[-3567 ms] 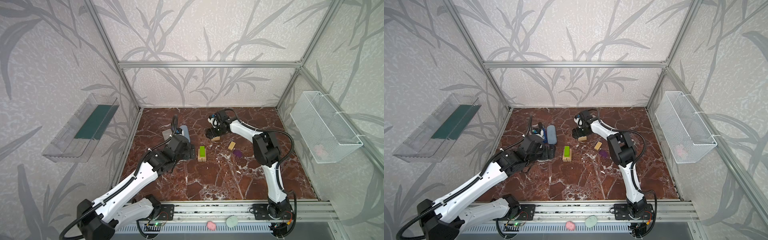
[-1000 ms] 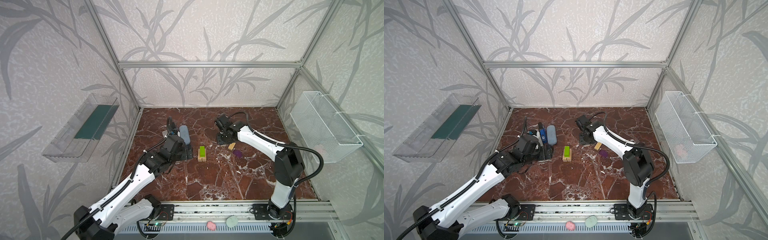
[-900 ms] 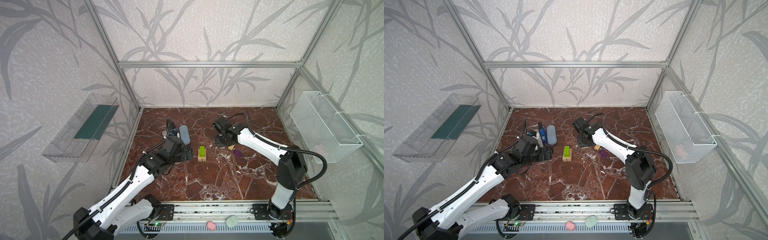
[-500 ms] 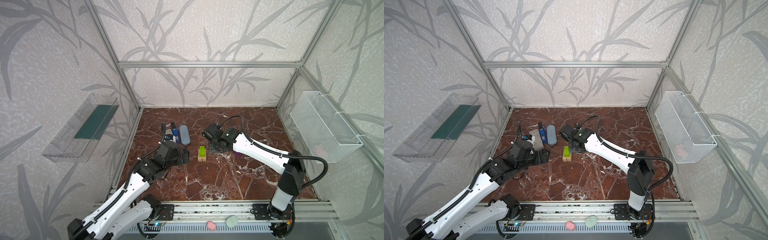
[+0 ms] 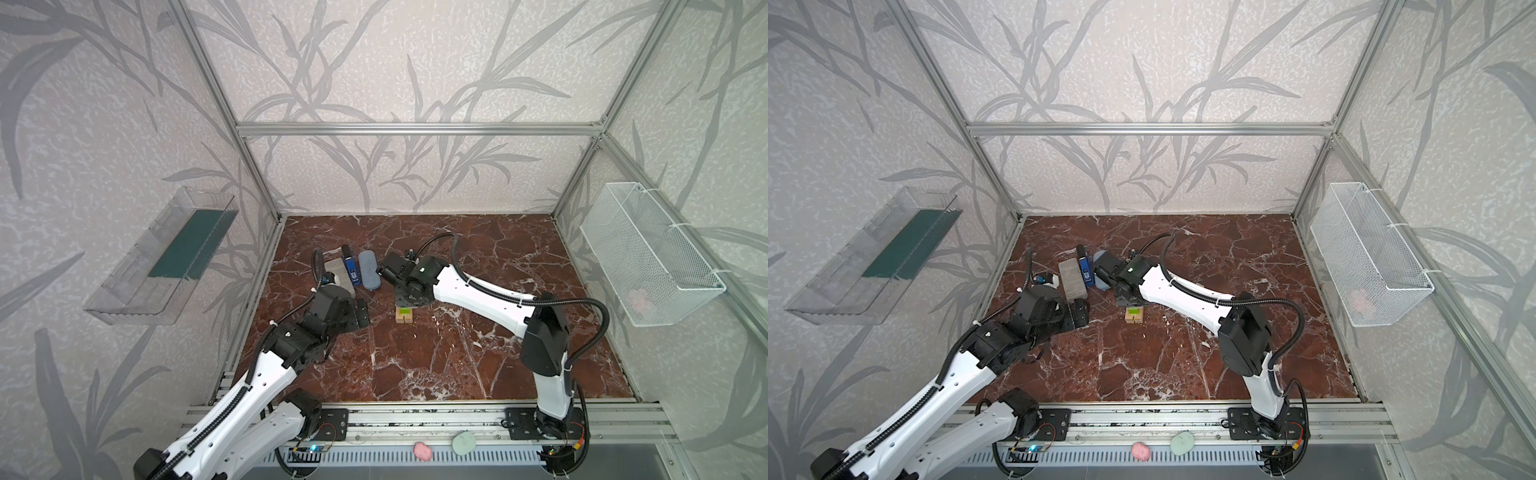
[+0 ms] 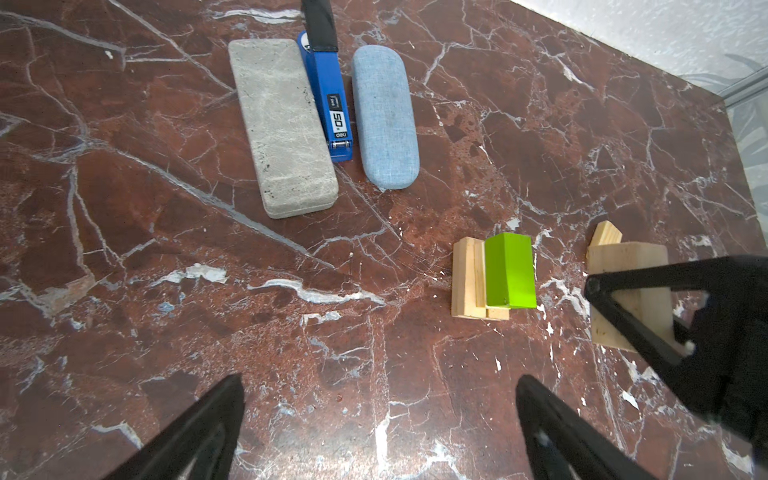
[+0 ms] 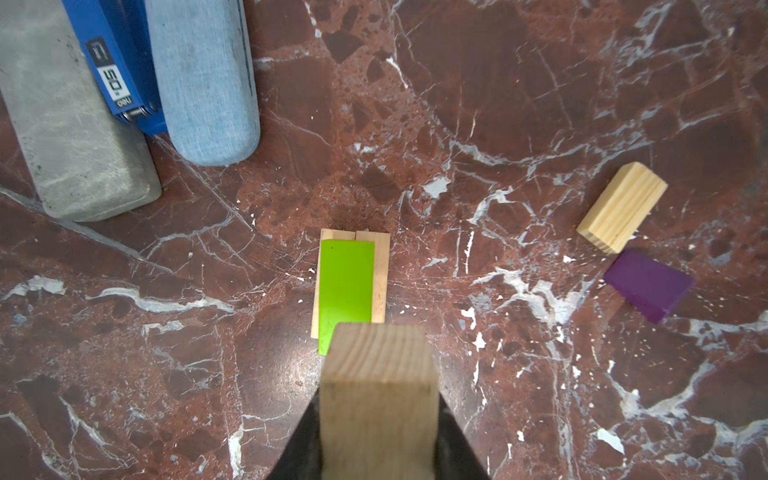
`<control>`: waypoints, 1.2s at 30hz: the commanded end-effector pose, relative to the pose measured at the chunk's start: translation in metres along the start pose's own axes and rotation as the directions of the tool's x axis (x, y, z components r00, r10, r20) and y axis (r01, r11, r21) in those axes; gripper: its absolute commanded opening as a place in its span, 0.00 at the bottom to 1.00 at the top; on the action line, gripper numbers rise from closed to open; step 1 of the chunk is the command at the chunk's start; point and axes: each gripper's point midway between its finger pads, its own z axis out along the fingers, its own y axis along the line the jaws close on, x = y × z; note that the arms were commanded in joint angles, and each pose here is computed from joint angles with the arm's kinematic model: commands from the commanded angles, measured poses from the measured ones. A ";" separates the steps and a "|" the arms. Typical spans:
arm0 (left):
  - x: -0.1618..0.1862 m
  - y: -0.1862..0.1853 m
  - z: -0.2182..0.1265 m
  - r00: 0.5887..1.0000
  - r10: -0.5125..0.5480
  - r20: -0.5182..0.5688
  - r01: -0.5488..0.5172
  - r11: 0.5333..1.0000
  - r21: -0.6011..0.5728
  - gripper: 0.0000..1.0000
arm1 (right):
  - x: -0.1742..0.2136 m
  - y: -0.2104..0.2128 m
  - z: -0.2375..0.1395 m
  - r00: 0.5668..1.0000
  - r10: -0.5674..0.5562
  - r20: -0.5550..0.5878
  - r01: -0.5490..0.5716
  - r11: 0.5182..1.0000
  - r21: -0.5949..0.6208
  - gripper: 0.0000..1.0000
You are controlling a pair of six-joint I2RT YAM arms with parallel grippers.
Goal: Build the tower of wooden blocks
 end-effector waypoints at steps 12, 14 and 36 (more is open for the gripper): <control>-0.001 0.009 0.002 0.999 -0.030 0.011 0.030 0.999 -0.032 0.99 | 0.001 0.016 0.032 0.996 -0.028 -0.081 0.030 0.999 0.021 0.13; -0.002 0.009 0.002 1.000 -0.027 0.014 0.028 0.999 -0.031 1.00 | 0.001 0.017 0.033 0.996 -0.029 -0.081 0.031 0.999 0.018 0.13; -0.005 0.006 0.006 0.999 -0.040 -0.001 0.040 0.999 -0.027 0.99 | -0.009 0.014 0.042 0.997 -0.022 -0.077 0.022 1.000 0.001 0.14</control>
